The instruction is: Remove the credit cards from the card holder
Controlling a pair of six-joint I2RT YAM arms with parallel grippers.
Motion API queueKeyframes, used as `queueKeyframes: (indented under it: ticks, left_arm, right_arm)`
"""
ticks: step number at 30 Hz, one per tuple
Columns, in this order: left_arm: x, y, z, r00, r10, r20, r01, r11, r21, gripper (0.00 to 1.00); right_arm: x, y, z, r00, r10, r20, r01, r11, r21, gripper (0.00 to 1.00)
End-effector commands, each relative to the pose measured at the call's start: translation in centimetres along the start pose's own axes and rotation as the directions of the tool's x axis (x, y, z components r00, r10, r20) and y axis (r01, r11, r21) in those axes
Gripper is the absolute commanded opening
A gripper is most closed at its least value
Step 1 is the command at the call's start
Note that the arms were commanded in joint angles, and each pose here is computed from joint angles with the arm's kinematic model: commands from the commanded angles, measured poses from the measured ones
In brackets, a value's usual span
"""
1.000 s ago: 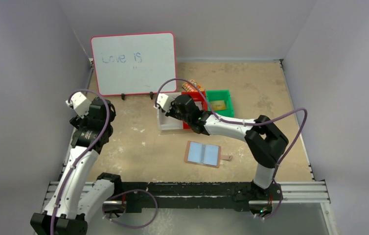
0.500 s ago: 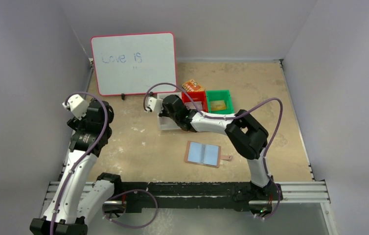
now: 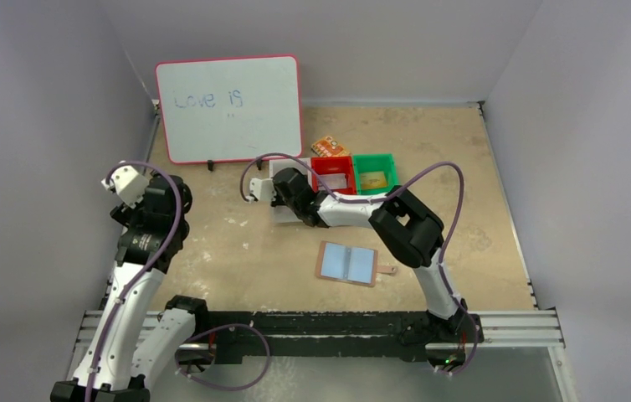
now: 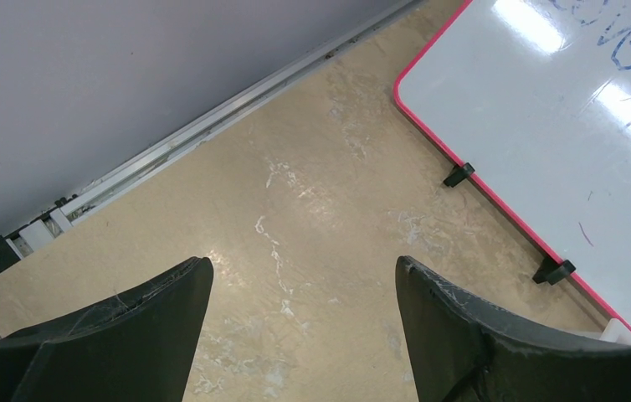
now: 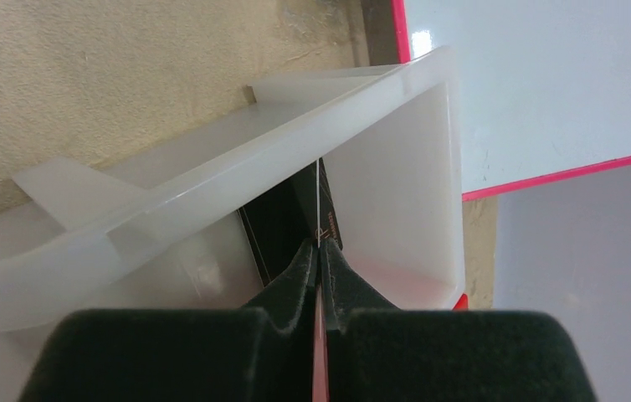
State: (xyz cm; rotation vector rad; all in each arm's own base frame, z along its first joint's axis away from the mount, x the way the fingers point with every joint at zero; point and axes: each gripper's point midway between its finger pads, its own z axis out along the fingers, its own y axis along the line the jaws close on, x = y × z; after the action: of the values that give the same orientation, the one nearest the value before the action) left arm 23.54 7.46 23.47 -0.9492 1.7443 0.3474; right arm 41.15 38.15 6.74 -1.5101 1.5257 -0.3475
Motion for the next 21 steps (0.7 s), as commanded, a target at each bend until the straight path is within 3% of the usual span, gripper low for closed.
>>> queueKeyframes:
  ticks: [1,4,21]
  left_arm:
    - [-1.4,0.6,-0.3,0.997,-0.053,0.05,0.054,0.998,-0.022,0.8]
    - [-1.5,0.7,-0.3,0.997,-0.056,0.056,0.058,0.998,-0.027,0.8]
    - [-1.3,0.7,-0.3,0.998,-0.049,0.048,0.05,0.999,-0.022,0.8]
  right_arm:
    - [-1.7,-2.6,-0.2,0.999,-0.015,0.038,0.012,0.997,0.081,0.04]
    - [-2.0,-2.4,-0.1,0.998,-0.021,0.055,0.017,0.997,0.075,0.14]
    - [-2.3,-0.9,-0.6,0.991,-0.037,0.126,0.038,0.999,-0.002,0.27]
